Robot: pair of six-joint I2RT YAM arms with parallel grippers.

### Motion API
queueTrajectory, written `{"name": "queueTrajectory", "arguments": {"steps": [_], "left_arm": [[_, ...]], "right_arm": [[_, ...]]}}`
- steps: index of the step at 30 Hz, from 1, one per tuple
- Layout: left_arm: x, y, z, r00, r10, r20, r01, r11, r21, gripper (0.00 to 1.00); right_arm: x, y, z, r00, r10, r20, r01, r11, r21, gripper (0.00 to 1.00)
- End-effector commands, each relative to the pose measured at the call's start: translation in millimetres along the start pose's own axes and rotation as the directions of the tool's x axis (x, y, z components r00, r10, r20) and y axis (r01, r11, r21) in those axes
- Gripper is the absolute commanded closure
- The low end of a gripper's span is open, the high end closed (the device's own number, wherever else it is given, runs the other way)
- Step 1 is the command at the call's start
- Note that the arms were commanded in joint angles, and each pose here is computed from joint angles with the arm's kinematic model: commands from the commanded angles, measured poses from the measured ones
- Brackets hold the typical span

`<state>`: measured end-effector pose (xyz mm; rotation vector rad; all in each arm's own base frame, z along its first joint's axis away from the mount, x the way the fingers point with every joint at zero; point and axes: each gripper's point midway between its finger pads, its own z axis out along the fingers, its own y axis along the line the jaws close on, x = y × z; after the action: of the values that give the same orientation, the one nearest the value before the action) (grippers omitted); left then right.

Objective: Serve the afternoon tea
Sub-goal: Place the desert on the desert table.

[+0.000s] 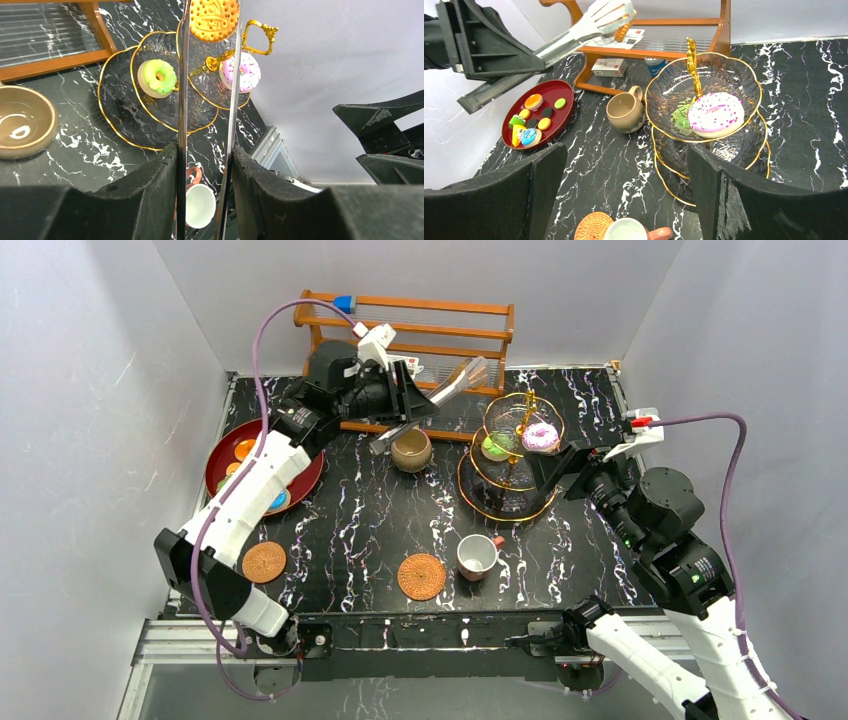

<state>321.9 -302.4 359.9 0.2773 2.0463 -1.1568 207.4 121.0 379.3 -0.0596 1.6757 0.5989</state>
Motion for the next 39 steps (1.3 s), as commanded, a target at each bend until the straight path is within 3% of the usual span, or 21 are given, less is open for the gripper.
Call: {"name": "queueTrajectory", "arguments": {"steps": [1,25,39], "left_arm": [[-13.1,-25.5,8.9,0.998,0.038,0.04,-0.041,0.996,0.079,0.68],[13.1,-34.7,70.5,0.998,0.041,-0.05,-0.034,0.991,0.13,0.68],[28.0,-35.7,87.5,0.996,0.035,-0.084,-0.023,0.991,0.134,0.61]], "right_arm": [[-24.5,8.0,-4.6,0.997,0.009,0.081,-0.007,1.0,-0.027,0.01],[-29.3,7.5,-8.3,0.995,0.005,0.099,-0.003,1.0,-0.024,0.01],[-28.9,8.2,-7.0,0.995,0.005,0.099,-0.003,1.0,-0.028,0.01]]}}
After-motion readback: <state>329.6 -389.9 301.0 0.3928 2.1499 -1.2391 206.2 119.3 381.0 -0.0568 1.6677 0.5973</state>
